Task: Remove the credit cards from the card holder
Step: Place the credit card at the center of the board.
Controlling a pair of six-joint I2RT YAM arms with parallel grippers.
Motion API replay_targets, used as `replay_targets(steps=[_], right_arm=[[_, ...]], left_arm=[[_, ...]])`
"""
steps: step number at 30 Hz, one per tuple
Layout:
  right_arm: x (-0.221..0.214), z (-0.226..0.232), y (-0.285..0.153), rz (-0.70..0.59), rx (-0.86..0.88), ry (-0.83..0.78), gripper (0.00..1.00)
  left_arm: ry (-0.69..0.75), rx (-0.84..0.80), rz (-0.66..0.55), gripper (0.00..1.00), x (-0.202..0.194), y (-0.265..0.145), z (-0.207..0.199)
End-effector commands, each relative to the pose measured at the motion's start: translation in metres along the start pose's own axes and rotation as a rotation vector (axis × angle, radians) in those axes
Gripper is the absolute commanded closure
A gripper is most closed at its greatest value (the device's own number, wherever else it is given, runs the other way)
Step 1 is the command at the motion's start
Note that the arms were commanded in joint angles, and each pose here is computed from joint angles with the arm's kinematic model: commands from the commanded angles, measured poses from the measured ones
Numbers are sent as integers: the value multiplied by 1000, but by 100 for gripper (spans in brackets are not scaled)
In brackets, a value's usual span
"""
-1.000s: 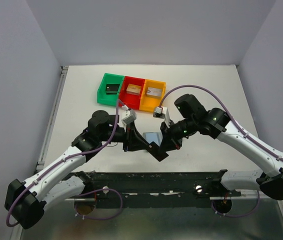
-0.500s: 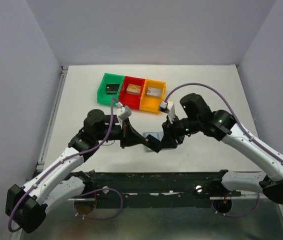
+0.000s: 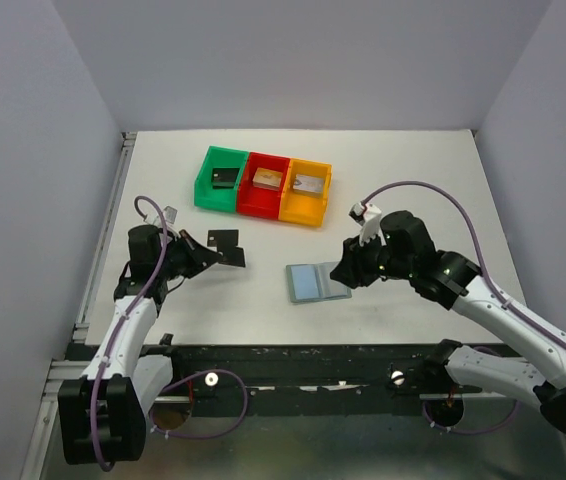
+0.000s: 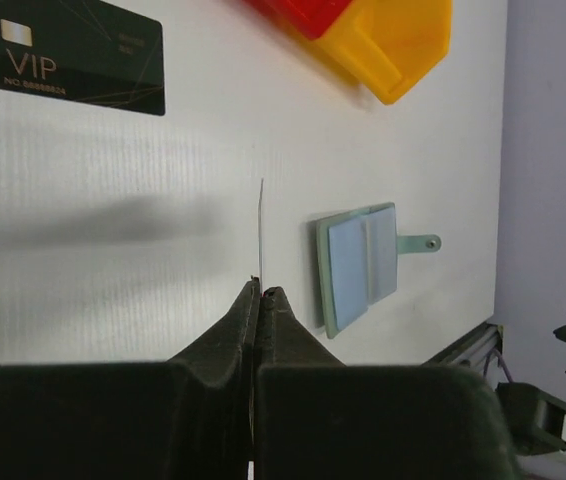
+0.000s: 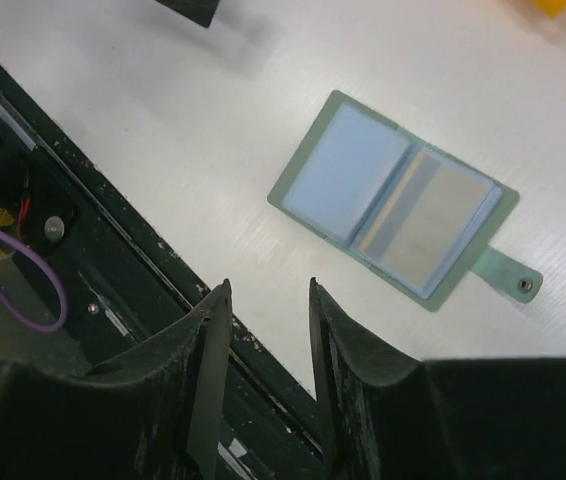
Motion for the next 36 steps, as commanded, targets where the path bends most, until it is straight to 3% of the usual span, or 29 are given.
replay_targets(steps=[1, 8, 21, 33, 36], right_arm=[[-7, -4, 20, -9, 22, 81, 56], [-14, -4, 30, -14, 69, 125, 54], [-27, -12, 30, -12, 53, 115, 54], [-32, -14, 31, -1, 56, 111, 53], [-34, -15, 30, 0, 55, 114, 53]], left_arm=[[65, 150, -119, 100, 18, -1, 11], [22, 188, -5, 100, 30, 21, 36], [5, 62, 38, 100, 27, 44, 47], [-20, 91, 136, 100, 19, 53, 61], [-24, 127, 142, 95, 20, 53, 65]])
Point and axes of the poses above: each gripper's point midway between its finger pads, its own y axis out along the fingers, its own z axis along the line the jaws close on, x = y × z, the point moved 8 cm from there along -y, back along the fingers, and after that the axes turned 12 degrees about y, right-handed, at the moved point
